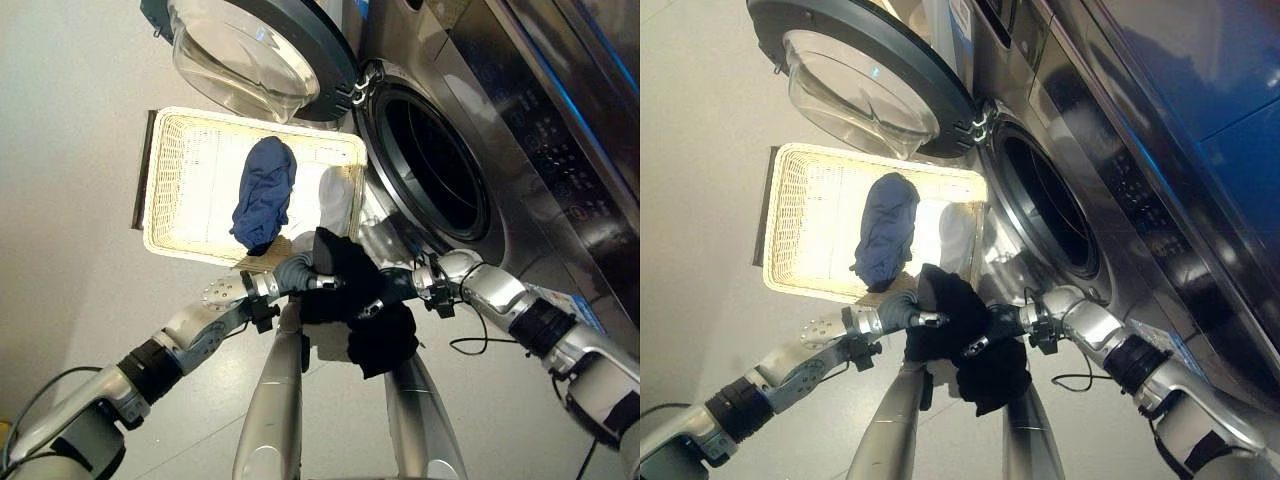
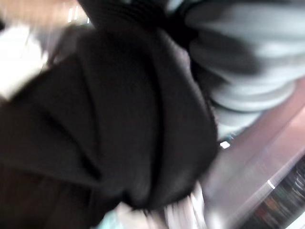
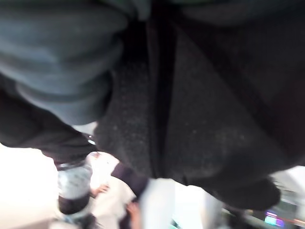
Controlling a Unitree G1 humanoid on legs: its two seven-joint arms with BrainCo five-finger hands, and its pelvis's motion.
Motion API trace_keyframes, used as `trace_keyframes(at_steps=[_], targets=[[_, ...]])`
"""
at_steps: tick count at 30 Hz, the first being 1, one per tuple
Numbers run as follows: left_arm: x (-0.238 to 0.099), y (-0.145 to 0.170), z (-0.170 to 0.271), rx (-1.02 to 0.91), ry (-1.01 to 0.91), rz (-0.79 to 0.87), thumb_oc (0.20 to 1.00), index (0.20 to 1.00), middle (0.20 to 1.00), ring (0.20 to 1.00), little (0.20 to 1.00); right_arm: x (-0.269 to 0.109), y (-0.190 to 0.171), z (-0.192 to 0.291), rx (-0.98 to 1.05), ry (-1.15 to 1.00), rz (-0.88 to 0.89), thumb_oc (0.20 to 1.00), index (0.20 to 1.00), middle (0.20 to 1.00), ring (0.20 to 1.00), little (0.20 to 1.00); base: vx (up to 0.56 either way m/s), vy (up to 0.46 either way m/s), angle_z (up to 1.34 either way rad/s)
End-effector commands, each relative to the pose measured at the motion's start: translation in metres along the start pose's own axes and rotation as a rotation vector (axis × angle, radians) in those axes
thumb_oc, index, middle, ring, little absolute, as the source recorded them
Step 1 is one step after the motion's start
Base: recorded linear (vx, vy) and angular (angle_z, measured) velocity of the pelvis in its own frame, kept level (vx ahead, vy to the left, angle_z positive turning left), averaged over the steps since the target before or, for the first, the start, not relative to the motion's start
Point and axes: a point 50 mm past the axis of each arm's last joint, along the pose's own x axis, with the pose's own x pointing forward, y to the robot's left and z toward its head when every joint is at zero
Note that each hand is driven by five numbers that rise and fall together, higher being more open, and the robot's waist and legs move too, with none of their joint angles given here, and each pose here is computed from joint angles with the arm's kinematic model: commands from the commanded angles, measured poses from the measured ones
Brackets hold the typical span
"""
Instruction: Put the clothes into the washing machine.
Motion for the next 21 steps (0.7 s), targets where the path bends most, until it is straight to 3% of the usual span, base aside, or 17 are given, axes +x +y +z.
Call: trace_keyframes(at_steps=[1,4,7,11,15,21], targets=[[0.000,0.038,0.045,0.377,-0.177,0.463,1.000,1.000,1.000,1.000,1.000,0.008,0.017,-0.017,0.104,-0.105,-0.022,0.200,0.200,0.200,0.200,0.200,0.00,0.000,0.00],[-0.031,0.079,0.033,0.804,0.061,0.793,1.000,1.000,1.000,1.000,1.000,-0.004,0.002,-0.013,0.165,-0.216,-0.203,0.200,0.200,0.200,0.200,0.200,0.00,-0.006,0.01],[-0.053,0.102,0.031,0.950,0.183,0.925,1.000,1.000,1.000,1.000,1.000,-0.017,-0.013,-0.009,0.189,-0.289,-0.358,0.200,0.200,0.200,0.200,0.200,0.00,-0.016,0.07],[-0.070,0.119,0.027,0.919,0.259,1.040,1.000,1.000,1.000,1.000,1.000,-0.031,-0.028,-0.008,0.217,-0.333,-0.505,0.200,0.200,0.200,0.200,0.200,0.01,-0.003,0.08],[-0.082,0.130,0.010,0.768,0.317,1.147,1.000,1.000,1.000,1.000,1.000,-0.043,-0.046,-0.001,0.245,-0.399,-0.683,0.200,0.200,0.200,0.200,0.200,0.04,-0.001,0.01],[-0.082,0.128,-0.011,0.575,0.315,1.167,1.000,1.000,1.000,1.000,1.000,-0.059,-0.069,0.021,0.446,-0.677,-0.840,0.200,0.200,0.200,0.200,0.200,0.04,0.015,0.02]])
